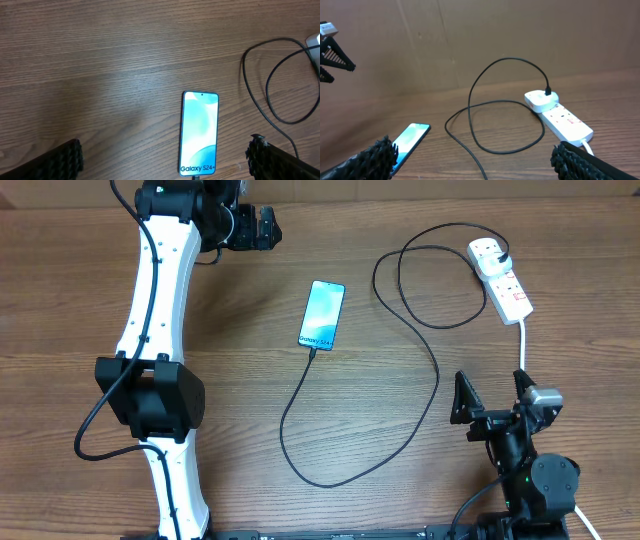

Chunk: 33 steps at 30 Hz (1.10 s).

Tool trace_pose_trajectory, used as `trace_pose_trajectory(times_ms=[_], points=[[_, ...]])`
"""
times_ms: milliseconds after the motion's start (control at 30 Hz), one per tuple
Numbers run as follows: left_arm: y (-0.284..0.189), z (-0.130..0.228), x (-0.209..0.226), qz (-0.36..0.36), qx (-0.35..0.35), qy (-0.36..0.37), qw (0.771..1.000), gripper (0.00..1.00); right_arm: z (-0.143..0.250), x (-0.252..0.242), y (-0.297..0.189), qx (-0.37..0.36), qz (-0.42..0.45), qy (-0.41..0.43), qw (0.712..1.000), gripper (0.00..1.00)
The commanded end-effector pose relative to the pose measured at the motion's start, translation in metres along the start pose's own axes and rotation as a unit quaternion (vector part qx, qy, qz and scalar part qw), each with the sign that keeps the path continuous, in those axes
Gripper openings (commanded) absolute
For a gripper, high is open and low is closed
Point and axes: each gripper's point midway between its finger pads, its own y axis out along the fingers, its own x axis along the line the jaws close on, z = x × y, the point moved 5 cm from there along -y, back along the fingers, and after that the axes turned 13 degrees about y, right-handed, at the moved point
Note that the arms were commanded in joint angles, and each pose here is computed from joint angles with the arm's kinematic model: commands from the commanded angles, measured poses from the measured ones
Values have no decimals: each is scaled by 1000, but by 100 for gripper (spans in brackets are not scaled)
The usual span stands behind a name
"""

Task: Plug charger to phone and switch on socket

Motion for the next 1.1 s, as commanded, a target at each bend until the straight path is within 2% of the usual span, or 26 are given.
trace_pose_trajectory(times_ms=[0, 600, 767, 933, 1067], points=[[7, 2, -1, 0, 8, 10, 1000, 100, 1, -1, -4, -22, -2, -4, 1000, 100], [7, 2, -1, 0, 8, 10, 1000, 100, 15, -7, 0, -79, -26, -22, 996, 100], [7, 2, -1, 0, 8, 10, 1000, 100, 18, -5, 1, -72, -33, -35, 996, 100], [7, 2, -1, 0, 7, 10, 1000, 100, 41, -12, 3, -14, -15, -43, 999, 100], [7, 2, -1, 0, 7, 10, 1000, 100, 40, -13, 3, -16, -10, -62, 998, 100]])
